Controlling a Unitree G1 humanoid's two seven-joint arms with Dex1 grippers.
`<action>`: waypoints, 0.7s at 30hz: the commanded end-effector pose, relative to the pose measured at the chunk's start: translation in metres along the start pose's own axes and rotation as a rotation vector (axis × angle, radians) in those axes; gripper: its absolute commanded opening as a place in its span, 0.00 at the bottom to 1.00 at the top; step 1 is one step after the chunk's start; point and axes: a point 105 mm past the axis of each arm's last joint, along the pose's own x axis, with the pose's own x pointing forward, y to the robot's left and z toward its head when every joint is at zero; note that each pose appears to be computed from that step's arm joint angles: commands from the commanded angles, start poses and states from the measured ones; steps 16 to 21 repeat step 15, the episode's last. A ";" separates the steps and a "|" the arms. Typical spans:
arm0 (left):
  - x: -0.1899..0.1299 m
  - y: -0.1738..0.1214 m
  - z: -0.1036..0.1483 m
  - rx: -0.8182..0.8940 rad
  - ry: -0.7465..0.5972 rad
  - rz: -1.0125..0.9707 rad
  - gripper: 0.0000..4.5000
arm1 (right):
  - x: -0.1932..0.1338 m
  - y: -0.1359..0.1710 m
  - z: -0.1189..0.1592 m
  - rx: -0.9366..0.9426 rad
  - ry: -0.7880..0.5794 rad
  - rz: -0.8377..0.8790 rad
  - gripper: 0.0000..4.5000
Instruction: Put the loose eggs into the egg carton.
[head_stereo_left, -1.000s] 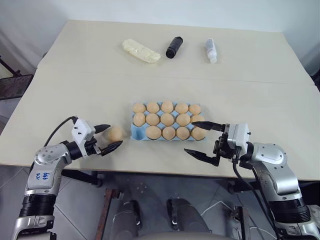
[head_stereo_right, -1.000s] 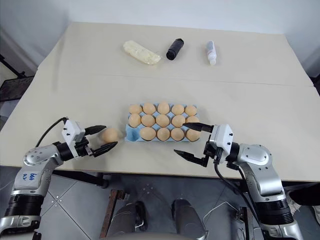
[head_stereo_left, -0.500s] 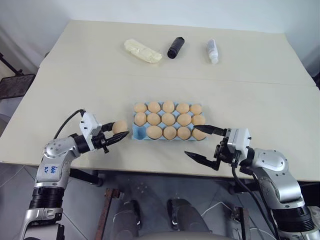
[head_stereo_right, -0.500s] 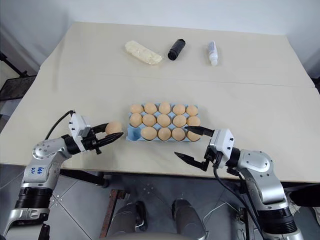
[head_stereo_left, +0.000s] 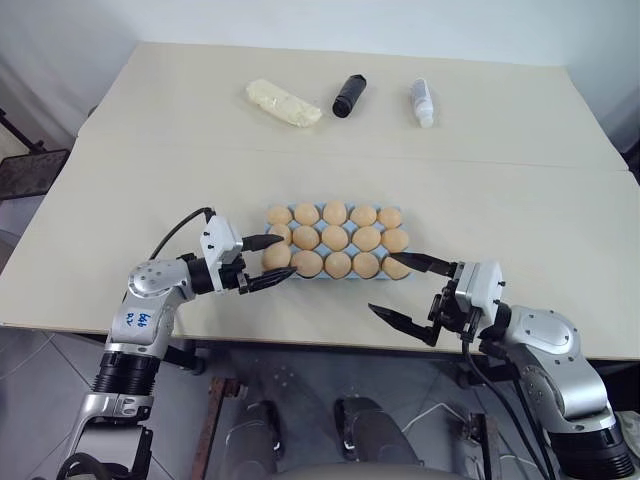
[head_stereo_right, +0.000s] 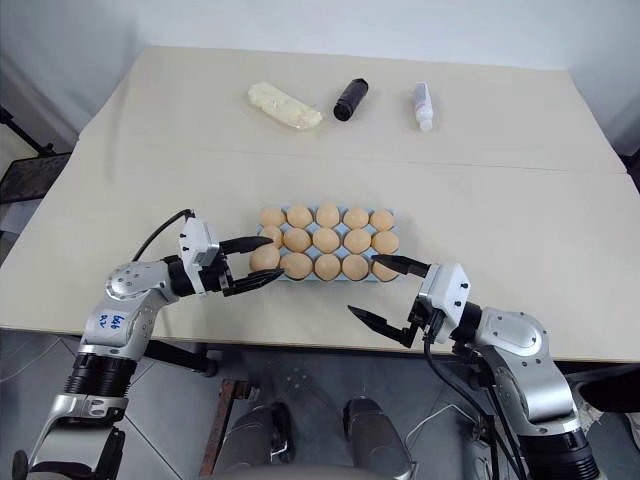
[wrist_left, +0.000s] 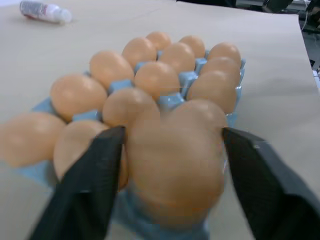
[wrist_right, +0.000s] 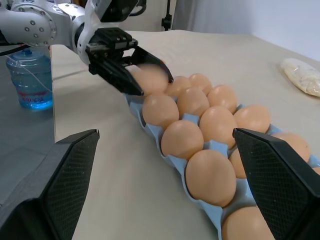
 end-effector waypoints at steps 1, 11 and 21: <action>-0.020 0.009 0.015 0.075 -0.005 0.052 0.93 | -0.004 0.000 0.010 -0.030 -0.018 -0.010 1.00; -0.080 0.013 0.009 0.071 0.099 0.170 0.93 | -0.025 -0.020 -0.004 -0.012 0.045 -0.067 1.00; -0.086 0.013 0.005 0.090 0.115 0.209 0.93 | -0.031 -0.031 -0.006 -0.023 0.058 -0.101 1.00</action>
